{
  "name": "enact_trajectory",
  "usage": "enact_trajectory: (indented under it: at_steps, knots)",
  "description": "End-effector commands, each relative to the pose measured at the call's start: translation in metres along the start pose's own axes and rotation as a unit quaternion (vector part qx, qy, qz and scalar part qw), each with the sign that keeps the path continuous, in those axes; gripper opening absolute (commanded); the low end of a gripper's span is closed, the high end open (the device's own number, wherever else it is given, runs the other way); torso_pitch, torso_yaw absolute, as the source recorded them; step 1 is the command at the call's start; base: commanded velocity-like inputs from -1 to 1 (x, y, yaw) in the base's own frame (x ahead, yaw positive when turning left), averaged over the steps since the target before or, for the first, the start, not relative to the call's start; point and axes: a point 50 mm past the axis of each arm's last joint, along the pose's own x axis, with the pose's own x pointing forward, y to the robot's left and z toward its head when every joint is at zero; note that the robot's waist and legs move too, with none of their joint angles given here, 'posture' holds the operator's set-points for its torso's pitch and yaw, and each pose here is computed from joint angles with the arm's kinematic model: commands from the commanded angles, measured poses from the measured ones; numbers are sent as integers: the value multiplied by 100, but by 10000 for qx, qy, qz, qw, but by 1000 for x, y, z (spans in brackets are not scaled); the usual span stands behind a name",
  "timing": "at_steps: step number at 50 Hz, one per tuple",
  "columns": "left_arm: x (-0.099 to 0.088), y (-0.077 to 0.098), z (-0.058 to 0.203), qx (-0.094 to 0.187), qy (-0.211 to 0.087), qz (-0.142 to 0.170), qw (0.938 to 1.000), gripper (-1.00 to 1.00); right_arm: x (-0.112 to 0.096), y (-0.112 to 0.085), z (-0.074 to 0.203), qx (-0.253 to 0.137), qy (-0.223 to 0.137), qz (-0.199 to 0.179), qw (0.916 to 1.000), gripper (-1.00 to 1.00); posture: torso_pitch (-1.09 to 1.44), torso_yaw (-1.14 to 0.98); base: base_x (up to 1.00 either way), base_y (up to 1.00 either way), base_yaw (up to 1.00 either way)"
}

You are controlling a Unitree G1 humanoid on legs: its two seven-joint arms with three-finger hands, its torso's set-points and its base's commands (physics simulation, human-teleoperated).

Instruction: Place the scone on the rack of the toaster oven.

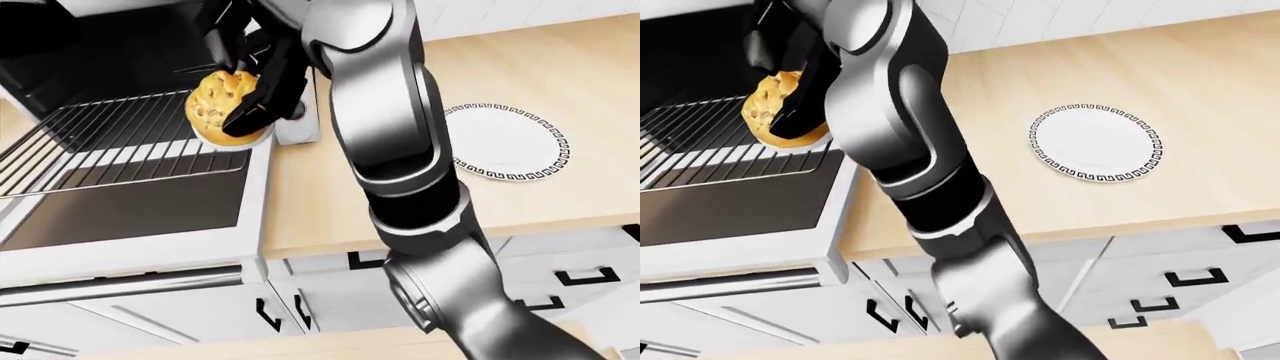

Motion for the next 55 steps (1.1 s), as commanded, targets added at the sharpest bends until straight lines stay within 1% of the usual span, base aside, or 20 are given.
enact_trajectory:
  at_steps: [1,5,16,22,31,36,41,45,51,54,55]
  knots:
    - [-1,3,12,-26,-315,101,9994,100,-4,-4,15,-165,-328,-174,9992,-95,0,0,0,0,0]
    - [-1,3,14,-23,-322,100,9994,100,2,-2,19,-144,-375,-125,9991,-95,0,0,0,0,0]
    - [-2,6,16,-12,-327,121,9994,100,22,5,19,-34,-440,-49,9990,-96,0,0,0,0,0]
    - [-3,6,12,-20,-308,124,9994,100,28,4,21,20,-483,-50,9988,-96,0,0,0,0,0]
    - [-3,7,15,-13,-323,134,9994,100,37,9,23,31,-526,-18,9986,-96,0,0,0,0,0]
    - [-3,7,16,-15,-327,137,9994,100,43,20,22,-148,-548,21,9984,-96,0,0,0,0,0]
    - [-3,8,16,-16,-329,140,9994,100,47,24,22,-365,-565,-39,9977,-96,0,0,0,0,0]
    - [-4,9,17,-12,-333,153,9993,100,49,29,27,-566,-630,-102,9964,-96,0,0,0,0,0]
    - [-5,9,17,-6,-332,163,9993,100,53,38,26,-848,-658,-169,9941,-96,0,0,0,0,0]
    - [-5,10,16,-12,-321,168,9993,100,55,43,24,-863,-680,-156,9938,-97,0,0,0,0,0]
    - [-5,10,16,-13,-320,171,9993,100,56,44,24,-928,-684,-173,9932,-97,0,0,0,0,0]
